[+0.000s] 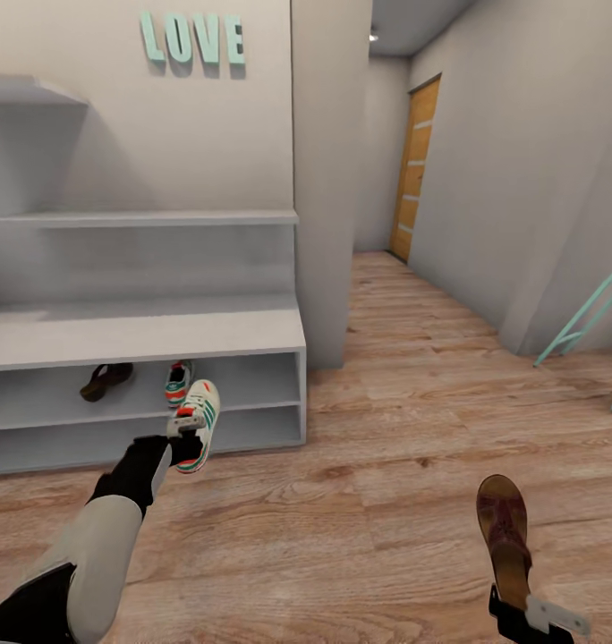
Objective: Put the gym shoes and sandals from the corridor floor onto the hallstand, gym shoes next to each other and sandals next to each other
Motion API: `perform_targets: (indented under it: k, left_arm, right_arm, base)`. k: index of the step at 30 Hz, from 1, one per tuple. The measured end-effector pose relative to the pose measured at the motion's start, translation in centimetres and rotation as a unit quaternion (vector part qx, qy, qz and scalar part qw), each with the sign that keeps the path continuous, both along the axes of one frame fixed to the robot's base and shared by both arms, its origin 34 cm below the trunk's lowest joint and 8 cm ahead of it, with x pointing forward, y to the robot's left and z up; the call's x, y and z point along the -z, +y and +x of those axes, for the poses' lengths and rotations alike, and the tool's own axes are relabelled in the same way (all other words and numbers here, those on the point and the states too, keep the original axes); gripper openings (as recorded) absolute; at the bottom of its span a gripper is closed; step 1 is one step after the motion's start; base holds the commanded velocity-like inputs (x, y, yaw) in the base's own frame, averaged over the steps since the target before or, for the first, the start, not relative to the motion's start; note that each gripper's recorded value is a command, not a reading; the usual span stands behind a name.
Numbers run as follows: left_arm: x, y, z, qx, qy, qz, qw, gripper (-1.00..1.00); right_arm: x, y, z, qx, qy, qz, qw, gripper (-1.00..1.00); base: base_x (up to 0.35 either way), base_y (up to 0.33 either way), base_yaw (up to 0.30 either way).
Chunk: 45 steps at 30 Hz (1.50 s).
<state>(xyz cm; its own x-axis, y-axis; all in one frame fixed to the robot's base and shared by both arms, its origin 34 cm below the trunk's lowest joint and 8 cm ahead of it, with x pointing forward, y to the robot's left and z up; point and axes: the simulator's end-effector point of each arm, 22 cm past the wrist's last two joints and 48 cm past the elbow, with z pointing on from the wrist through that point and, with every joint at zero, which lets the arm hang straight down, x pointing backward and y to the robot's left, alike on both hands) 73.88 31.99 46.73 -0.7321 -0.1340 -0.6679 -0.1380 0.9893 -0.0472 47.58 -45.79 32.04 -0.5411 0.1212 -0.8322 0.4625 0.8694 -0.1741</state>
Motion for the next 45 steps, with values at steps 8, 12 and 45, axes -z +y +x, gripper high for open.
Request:
perform_targets:
  k: [8, 12, 45]
  left_arm:
    - [2.5, 0.7, -0.6, -0.01, 0.005, 0.012, 0.9999, -1.0]
    - [3.9, 1.1, -1.1, -0.022, 0.01, 0.024, 0.9994, -1.0]
    - [7.3, 1.4, -1.8, -0.027, 0.027, 0.034, 0.9987, -1.0]
  right_arm:
    - [2.3, 0.0, -0.7, 0.0, 0.006, 0.0, 1.0, -1.0]
    - [3.4, 0.0, -1.1, 0.0, 0.009, 0.0, 1.0, -1.0]
    - [5.8, -0.4, -2.4, -0.002, 0.027, -0.004, 0.9996, -1.0]
  base:
    - [0.0, 0.0, 0.0]
    - [0.0, 0.0, 0.0]
    - [0.11, 0.0, 0.0]
